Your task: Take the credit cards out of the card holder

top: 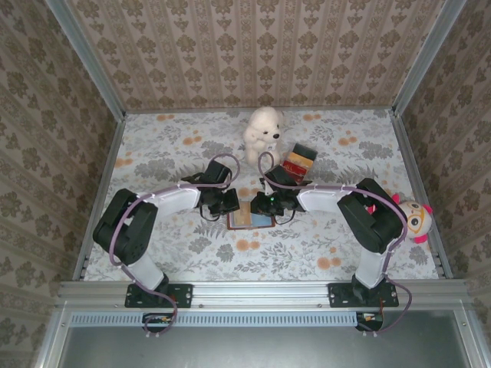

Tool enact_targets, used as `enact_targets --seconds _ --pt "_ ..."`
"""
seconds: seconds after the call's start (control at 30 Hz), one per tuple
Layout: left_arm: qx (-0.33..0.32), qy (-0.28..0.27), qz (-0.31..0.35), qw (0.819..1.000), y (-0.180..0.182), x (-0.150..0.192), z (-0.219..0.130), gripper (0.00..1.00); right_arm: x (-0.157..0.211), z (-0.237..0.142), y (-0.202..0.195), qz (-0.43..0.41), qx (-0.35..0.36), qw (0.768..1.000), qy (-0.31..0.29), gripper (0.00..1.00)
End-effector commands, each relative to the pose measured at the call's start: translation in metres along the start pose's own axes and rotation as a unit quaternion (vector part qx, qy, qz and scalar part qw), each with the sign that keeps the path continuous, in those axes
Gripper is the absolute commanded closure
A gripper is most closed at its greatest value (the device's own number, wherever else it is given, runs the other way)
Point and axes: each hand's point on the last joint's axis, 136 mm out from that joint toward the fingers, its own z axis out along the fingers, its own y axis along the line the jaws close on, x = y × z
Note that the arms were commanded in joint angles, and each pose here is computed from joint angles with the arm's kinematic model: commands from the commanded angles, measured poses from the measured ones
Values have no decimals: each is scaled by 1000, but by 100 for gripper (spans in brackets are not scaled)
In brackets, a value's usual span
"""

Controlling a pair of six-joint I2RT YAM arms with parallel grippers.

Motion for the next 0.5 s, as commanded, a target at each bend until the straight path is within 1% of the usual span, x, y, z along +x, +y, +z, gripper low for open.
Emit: enact_targets --seconds 0.0,0.3,0.47 --pt "-24 11 -7 1000 13 8 10 92 0 -4 7 -5 -19 1000 -7 81" --pt "-36 11 2 999 17 8 8 92 0 -10 17 -29 -24 999 -18 82" --pt "-14 -6 13 1000 2 0 -8 90 -3 -19 22 -46 -8 998 -39 81"
